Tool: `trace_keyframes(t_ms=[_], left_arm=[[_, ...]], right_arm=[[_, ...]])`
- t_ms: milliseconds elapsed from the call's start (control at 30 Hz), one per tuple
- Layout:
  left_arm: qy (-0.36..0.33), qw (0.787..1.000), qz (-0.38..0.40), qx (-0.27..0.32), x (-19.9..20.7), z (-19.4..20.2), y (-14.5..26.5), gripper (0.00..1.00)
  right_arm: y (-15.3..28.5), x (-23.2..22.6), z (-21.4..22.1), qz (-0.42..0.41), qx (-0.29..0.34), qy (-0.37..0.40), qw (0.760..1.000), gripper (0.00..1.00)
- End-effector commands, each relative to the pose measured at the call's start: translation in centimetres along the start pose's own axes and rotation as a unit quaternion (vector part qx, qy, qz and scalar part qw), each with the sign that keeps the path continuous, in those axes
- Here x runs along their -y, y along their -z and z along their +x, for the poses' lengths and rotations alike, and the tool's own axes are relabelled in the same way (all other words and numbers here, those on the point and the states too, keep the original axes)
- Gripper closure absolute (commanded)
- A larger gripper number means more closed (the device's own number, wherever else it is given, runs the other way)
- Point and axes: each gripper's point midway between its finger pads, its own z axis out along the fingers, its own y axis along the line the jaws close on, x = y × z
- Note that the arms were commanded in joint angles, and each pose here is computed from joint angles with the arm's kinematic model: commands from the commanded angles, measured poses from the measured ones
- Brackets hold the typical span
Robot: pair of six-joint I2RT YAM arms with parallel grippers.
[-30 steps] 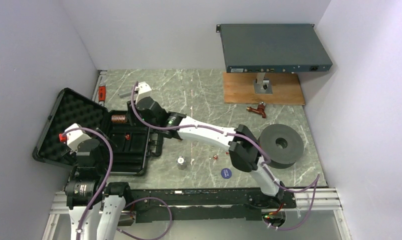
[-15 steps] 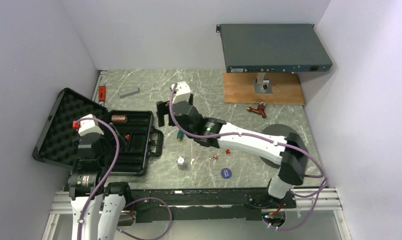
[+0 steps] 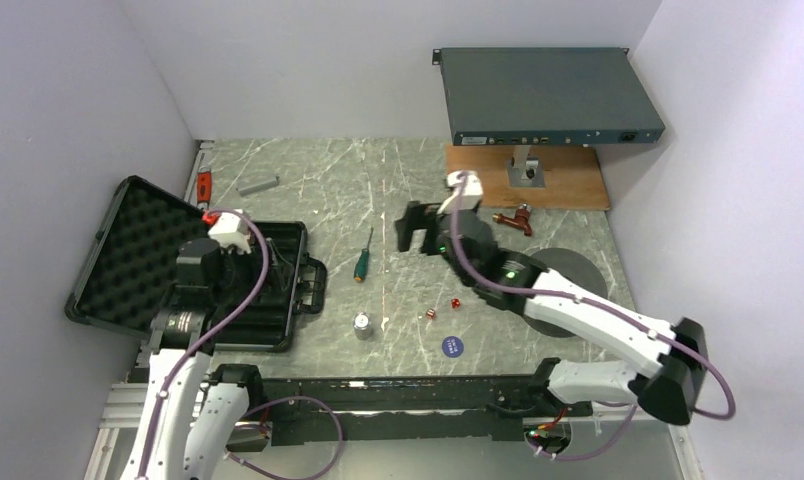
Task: Pack up texas hold em set
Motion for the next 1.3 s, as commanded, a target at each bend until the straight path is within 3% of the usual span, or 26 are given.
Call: trace_keyframes(t_ms=[0,133,433,700,1267], left_arm=[[-0.006,0.992,0.119,-0.049,4.8,1.6,-1.2,0.17],[-0.014,0.984,0.141,-0.112,7.0,3.7,-1.9,0.2],[-0.084,0.969,0.15,-0.179,11.0,6.5,-1.7,0.22],[-0.114,0.96,0.134,-0.218,13.3,9.3,-1.8,0.17],[-0.187,0.935,0.05,-0.297,15.9,14.9,-4.1,0.22]], right_arm=[[1.9,3.6,-1.6,0.002,0.01,-0.059,0.998,0.0],[3.4,6.3,-1.9,0.024,0.02,-0.053,0.998,0.0],[4.6,8.5,-1.6,0.05,0.012,-0.045,0.998,0.0],[4.5,8.9,-0.6,0.056,-0.005,-0.042,0.998,0.0],[4.9,9.9,0.9,0.075,-0.023,-0.045,0.996,0.0]])
